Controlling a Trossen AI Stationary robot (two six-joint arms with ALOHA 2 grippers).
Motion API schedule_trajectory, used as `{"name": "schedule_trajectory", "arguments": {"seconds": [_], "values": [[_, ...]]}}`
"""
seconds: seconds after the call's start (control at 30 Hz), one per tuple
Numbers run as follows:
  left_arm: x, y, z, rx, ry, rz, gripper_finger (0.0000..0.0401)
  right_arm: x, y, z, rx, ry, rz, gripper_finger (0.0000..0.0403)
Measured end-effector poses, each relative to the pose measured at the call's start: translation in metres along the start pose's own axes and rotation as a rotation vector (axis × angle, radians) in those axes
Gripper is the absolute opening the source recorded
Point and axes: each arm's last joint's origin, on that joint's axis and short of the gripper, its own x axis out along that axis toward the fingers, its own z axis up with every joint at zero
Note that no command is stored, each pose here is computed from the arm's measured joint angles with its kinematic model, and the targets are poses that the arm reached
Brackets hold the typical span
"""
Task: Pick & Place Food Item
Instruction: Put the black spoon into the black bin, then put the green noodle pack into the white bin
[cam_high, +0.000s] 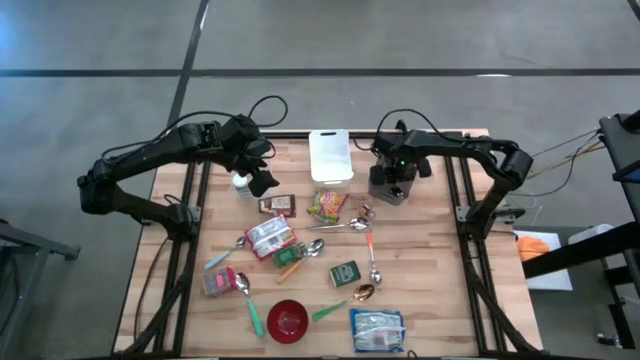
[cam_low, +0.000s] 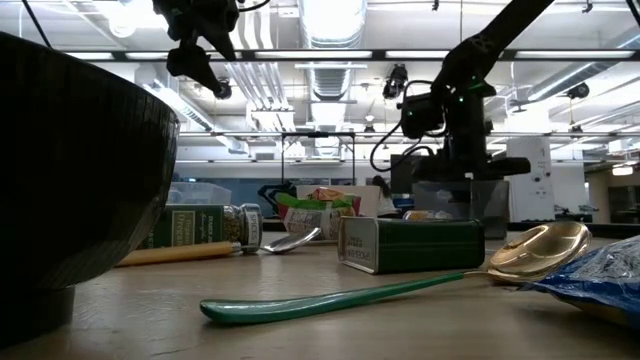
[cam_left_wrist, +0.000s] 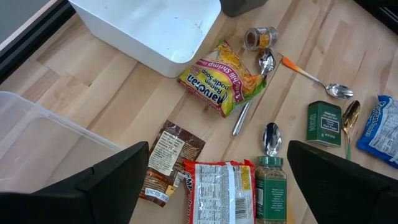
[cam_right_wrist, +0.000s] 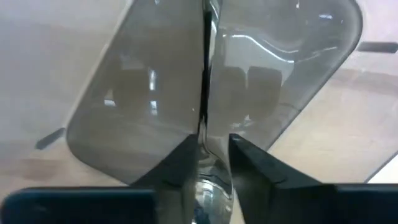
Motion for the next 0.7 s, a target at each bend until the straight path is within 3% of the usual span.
{"name": "schedule_trajectory", "arguments": {"seconds": [0.37, 0.53, 0.7], "values": [[0.0, 0.0, 0.0, -0.008, 0.005, 0.001, 0.0387, -0.008, -0.003, -0.002, -0.044, -0.018, 0.022, 0.0212], [0.0, 0.0, 0.0, -0.009, 0.005, 0.002, 0.0387, -0.029, -0.006, -0.006, -0.054, -0.07, 0.07, 0.0229], [0.0, 0.0, 0.0, -0.006, 0.005, 0.002, 0.0387, -0.052, -0.005, -0.022, -0.186, -0.133, 0.137, 0.0231]]}}
